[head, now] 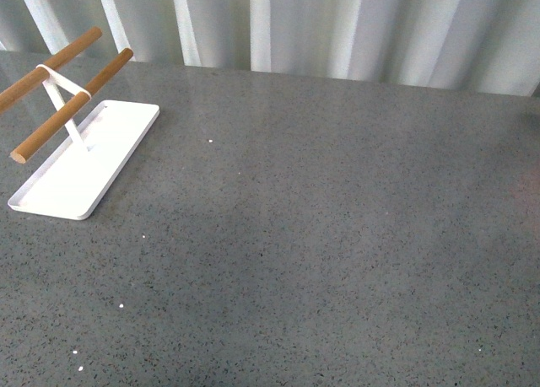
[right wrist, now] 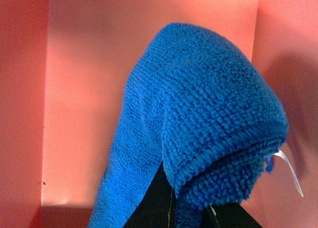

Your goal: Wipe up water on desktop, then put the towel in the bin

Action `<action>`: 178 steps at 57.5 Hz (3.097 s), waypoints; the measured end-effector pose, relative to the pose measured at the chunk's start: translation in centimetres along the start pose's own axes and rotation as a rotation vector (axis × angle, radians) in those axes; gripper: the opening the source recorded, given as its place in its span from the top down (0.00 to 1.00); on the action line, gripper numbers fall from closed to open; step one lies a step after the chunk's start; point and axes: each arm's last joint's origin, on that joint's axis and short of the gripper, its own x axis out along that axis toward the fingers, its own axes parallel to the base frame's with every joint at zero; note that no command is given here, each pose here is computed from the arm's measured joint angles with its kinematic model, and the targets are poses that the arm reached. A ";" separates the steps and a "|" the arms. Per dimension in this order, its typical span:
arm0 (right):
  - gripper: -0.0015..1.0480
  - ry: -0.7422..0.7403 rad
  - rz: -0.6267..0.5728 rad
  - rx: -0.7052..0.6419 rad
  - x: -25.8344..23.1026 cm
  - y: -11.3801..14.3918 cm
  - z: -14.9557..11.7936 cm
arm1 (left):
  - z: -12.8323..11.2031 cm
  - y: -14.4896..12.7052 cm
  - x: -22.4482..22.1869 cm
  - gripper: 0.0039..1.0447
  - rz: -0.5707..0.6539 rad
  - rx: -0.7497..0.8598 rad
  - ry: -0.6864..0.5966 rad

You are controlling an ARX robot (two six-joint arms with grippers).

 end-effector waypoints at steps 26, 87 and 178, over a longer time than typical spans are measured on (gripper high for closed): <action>0.34 0.047 0.018 0.019 1.5 -0.1 -1.0 | 0.0 0.0 0.0 0.06 0.000 0.000 0.000; 0.16 -0.918 -0.092 -0.208 -20.0 13.2 0.2 | 0.0 0.0 0.0 0.06 0.000 0.000 0.000; 0.97 -1.105 0.087 0.100 -15.3 25.1 -19.3 | 0.0 0.0 0.0 0.06 0.000 0.000 0.000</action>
